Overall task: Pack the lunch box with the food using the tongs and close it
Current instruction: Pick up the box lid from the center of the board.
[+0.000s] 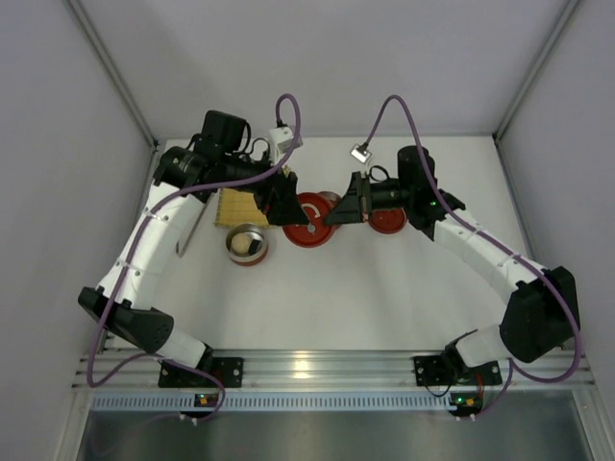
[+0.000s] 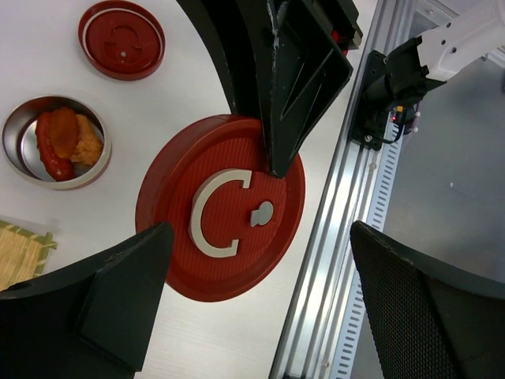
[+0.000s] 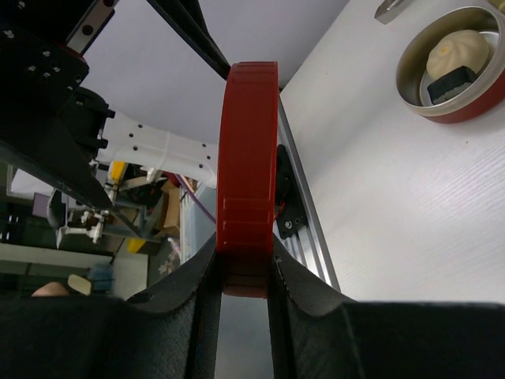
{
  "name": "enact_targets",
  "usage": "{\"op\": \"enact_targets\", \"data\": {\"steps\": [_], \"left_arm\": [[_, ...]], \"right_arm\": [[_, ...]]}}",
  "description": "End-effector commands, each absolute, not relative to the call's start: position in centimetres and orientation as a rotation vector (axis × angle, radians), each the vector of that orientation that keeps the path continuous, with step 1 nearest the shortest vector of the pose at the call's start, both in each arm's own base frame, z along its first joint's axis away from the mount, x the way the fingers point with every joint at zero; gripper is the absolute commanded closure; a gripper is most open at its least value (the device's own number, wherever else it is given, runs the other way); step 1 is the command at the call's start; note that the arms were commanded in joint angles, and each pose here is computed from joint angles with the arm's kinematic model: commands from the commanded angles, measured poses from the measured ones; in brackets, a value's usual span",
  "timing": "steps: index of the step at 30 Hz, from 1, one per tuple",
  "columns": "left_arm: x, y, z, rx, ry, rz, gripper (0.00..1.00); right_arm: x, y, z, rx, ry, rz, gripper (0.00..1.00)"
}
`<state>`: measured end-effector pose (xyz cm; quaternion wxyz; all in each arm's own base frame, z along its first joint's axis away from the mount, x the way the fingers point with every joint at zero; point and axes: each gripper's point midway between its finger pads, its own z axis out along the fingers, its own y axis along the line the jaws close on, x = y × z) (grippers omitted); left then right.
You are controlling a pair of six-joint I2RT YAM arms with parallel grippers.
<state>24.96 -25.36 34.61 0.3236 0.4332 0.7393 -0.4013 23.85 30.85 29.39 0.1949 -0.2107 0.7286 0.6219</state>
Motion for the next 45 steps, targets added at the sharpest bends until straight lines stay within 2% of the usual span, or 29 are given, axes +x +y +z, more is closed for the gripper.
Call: {"op": "enact_targets", "data": {"steps": [1, 12, 17, 26, 32, 36, 37, 38, 40, 45], "left_arm": [[23.8, -25.7, 35.1, 1.164, 1.943, -1.103, 0.02], [23.2, -26.4, 33.5, 1.228, 1.972, -1.036, 0.02], [21.9, -26.9, 34.3, 1.257, 1.939, -1.138, 0.03], [18.0, -27.4, 36.9, 1.323, 1.810, -1.403, 0.14], [16.6, -27.2, 37.4, 1.333, 1.784, -1.479, 0.19], [19.5, -26.7, 37.1, 1.250, 1.834, -1.259, 0.18], [21.4, -25.7, 36.4, 1.161, 1.903, -1.077, 0.18], [22.8, -25.2, 38.3, 1.098, 1.817, -0.961, 0.19], [25.5, -23.7, 38.1, 1.012, 1.812, -0.746, 0.21], [26.3, -23.8, 35.6, 1.071, 1.880, -0.537, 0.23]], "right_arm": [[23.4, 31.4, 31.5, -0.638, 1.945, 1.802, 1.00], [23.4, 31.8, 32.4, -0.578, 1.949, 1.888, 1.00], [23.7, 31.8, 32.0, -0.586, 1.950, 1.851, 1.00], [25.1, 31.4, 30.1, -0.619, 1.964, 1.675, 1.00], [26.4, 31.0, 29.4, -0.572, 1.986, 1.603, 1.00], [26.6, 31.0, 29.5, -0.550, 1.990, 1.615, 1.00], [26.5, 31.0, 29.3, -0.526, 2.011, 1.631, 1.00], [26.7, 31.0, 29.7, -0.530, 1.981, 1.639, 1.00], [26.8, 31.1, 29.9, -0.486, 1.993, 1.670, 1.00], [27.2, 31.6, 30.3, -0.402, 1.998, 1.756, 1.00]]}}
